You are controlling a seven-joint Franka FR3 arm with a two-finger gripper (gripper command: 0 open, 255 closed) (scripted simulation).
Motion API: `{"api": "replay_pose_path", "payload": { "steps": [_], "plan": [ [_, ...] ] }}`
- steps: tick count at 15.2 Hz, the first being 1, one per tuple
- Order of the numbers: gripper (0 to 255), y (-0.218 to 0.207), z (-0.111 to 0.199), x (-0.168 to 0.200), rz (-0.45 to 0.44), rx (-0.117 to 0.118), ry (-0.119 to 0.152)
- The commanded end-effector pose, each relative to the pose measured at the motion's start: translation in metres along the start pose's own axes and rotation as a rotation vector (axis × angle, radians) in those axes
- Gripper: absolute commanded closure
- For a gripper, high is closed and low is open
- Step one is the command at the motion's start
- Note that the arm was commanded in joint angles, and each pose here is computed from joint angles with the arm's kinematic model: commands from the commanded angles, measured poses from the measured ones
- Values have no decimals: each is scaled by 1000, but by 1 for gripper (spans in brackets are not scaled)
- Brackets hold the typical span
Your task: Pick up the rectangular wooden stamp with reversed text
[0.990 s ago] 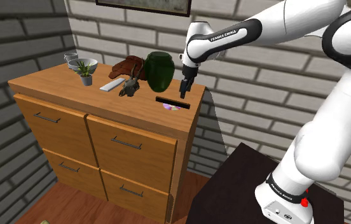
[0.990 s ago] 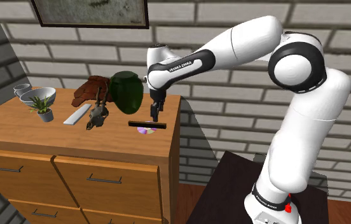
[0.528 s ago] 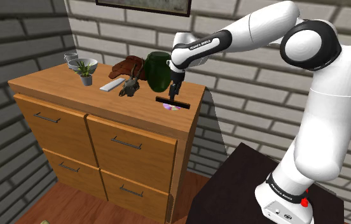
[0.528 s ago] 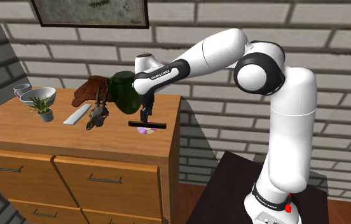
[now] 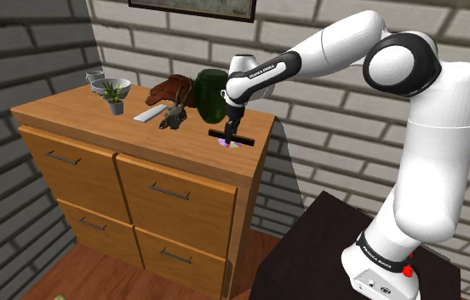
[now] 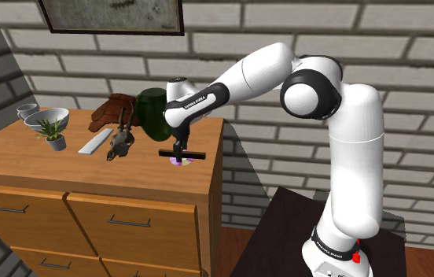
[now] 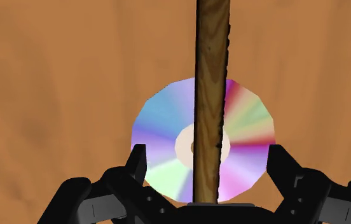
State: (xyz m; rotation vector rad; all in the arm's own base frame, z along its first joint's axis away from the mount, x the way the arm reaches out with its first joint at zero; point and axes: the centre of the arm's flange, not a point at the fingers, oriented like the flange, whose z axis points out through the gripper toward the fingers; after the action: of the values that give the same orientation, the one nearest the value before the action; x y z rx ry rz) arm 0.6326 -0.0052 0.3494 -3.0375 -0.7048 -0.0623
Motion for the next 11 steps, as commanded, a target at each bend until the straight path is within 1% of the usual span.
{"api": "replay_pose_path", "payload": {
  "steps": [1, 10, 11],
  "plan": [
    [255, 0, 1, 0, 0, 0, 0],
    [255, 0, 2, 0, 0, 0, 1],
    [255, 0, -3, 0, 0, 0, 1]
  ]
}}
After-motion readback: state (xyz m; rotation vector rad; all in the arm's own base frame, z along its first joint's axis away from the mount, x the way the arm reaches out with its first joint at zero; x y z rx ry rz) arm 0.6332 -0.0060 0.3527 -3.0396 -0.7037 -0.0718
